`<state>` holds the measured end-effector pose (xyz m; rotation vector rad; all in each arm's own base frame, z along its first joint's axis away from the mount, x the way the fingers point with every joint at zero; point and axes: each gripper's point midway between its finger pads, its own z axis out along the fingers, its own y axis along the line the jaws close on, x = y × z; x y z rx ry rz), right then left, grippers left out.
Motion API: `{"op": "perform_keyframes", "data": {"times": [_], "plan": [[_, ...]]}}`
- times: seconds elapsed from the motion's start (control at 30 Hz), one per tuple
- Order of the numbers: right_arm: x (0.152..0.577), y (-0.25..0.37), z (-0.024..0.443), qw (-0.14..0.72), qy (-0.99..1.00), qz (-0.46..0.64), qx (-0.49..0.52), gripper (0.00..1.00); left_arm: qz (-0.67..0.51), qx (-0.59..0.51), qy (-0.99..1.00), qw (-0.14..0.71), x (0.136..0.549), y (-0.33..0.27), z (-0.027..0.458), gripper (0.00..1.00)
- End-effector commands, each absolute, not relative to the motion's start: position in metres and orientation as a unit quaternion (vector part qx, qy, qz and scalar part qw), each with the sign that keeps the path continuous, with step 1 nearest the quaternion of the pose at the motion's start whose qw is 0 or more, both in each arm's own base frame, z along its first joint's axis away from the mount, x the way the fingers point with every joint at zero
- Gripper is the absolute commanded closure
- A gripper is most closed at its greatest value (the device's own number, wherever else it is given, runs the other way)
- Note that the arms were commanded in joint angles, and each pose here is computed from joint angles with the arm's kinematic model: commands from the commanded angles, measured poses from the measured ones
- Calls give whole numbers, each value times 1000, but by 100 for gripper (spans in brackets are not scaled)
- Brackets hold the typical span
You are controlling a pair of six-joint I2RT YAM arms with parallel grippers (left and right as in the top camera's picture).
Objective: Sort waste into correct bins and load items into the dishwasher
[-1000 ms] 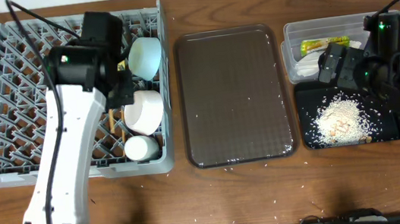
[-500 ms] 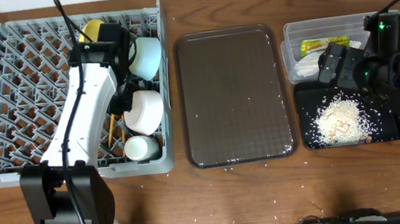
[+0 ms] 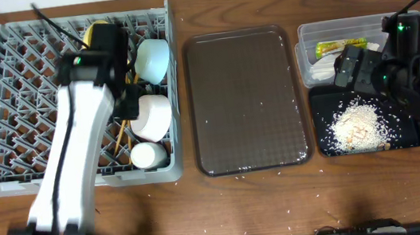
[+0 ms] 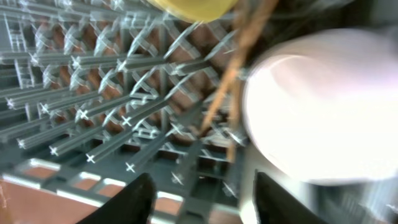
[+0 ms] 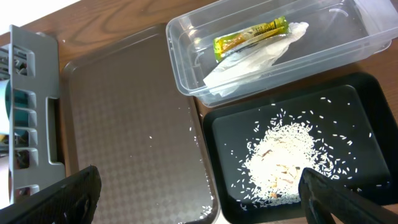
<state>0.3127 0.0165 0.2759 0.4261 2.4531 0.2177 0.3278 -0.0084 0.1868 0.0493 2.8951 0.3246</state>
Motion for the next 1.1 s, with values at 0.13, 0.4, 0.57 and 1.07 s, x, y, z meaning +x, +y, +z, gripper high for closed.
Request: {"op": "perform_keyframes", "data": {"times": [0.13,0.4,0.57,1.07], "plan": [[313,12,278,320,928,80,171,1,-20,41,955,292,271,-59,298,17],[313,12,278,320,928,80,172,1,-56,52,913,401,218,-54,354,12],[313,12,278,320,928,80,171,1,-55,49,901,428,195,-44,365,10],[313,12,278,320,928,80,171,1,4,-41,834,551,182,5,354,6]]}}
